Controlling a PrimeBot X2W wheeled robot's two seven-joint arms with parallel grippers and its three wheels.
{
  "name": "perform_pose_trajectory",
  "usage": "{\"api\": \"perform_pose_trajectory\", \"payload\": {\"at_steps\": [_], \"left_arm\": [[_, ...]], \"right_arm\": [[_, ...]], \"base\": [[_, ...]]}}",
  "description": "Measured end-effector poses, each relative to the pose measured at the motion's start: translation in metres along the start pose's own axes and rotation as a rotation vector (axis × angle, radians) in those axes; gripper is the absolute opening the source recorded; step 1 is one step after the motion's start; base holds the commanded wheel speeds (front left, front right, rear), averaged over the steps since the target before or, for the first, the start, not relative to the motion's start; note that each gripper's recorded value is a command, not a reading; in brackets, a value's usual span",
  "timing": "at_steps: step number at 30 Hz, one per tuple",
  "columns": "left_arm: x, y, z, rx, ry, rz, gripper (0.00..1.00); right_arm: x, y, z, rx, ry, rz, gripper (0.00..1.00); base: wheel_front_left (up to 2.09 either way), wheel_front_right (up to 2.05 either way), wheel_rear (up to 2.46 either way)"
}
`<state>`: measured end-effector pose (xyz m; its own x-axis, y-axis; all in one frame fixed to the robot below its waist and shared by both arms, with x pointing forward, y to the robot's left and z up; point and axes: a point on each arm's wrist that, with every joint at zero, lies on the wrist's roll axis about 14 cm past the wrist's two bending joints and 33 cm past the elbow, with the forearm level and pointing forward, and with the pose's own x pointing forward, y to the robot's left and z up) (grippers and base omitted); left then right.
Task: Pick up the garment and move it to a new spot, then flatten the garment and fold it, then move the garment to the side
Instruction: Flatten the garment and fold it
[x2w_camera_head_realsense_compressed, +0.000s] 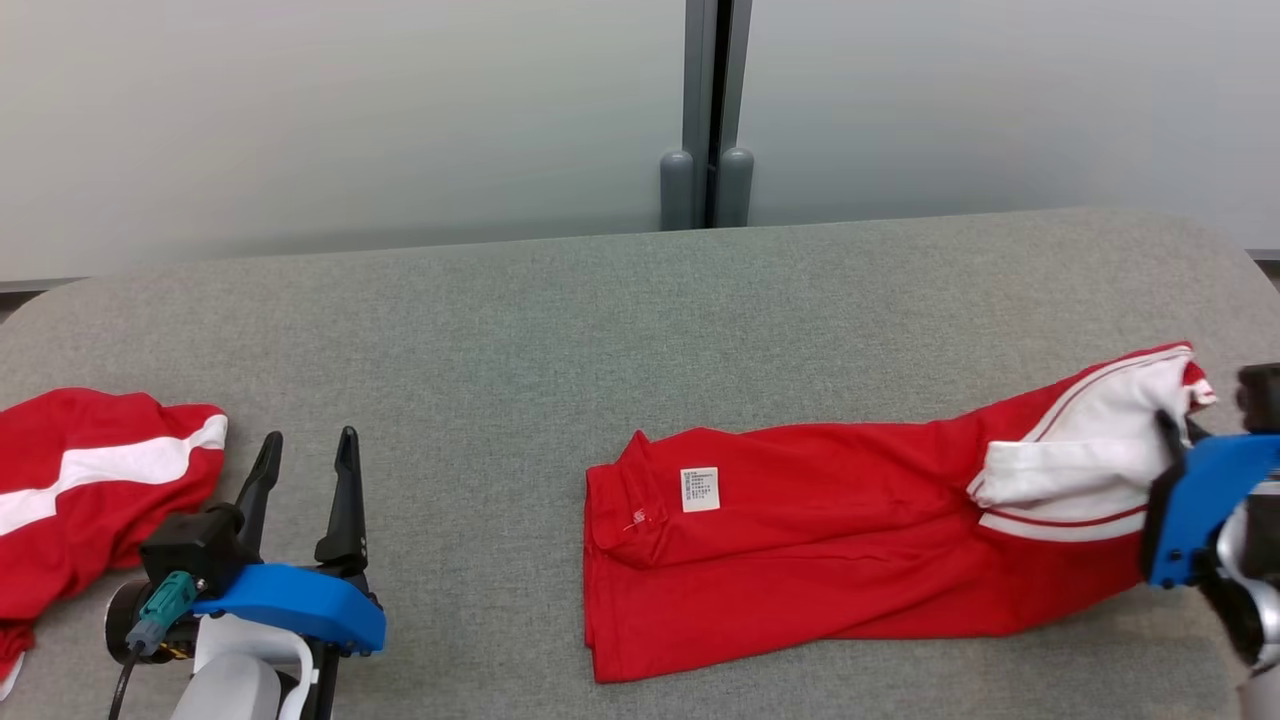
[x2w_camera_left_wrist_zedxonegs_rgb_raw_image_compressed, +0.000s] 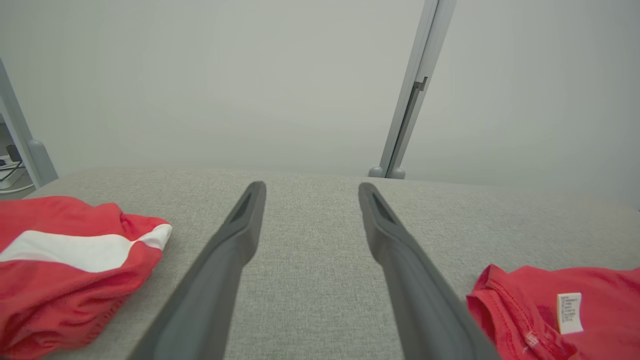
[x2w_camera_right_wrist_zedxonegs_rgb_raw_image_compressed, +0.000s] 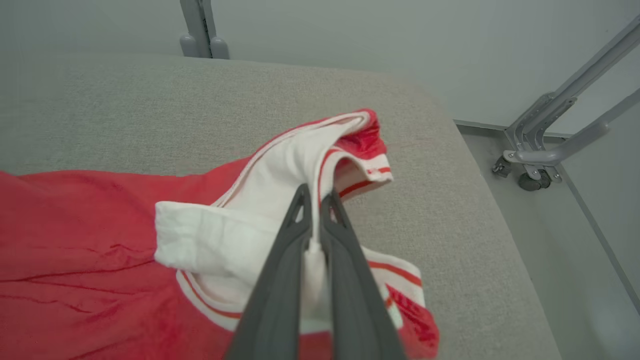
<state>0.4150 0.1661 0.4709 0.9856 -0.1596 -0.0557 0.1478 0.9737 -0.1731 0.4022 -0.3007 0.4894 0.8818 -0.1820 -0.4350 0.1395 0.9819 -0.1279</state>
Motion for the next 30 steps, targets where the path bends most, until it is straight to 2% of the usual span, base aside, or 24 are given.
{"api": "perform_pose_trajectory", "payload": {"at_steps": [7, 19, 30], "left_arm": [[-0.005, 0.002, 0.003, 0.005, -0.006, 0.005, 1.0], [-0.01, 0.014, -0.002, -0.009, 0.007, 0.038, 1.0], [-0.012, 0.021, -0.005, -0.015, 0.015, 0.06, 1.0]], "right_arm": [[-0.005, 0.071, 0.01, -0.081, -0.011, 0.173, 0.0], [-0.02, 0.226, -0.004, -0.168, 0.056, 0.563, 0.0], [-0.022, 0.295, -0.034, -0.238, 0.156, 0.741, 0.0]], "base": [[0.0, 0.0, 0.0], [0.0, 0.0, 0.0], [0.0, 0.0, 0.0]]}}
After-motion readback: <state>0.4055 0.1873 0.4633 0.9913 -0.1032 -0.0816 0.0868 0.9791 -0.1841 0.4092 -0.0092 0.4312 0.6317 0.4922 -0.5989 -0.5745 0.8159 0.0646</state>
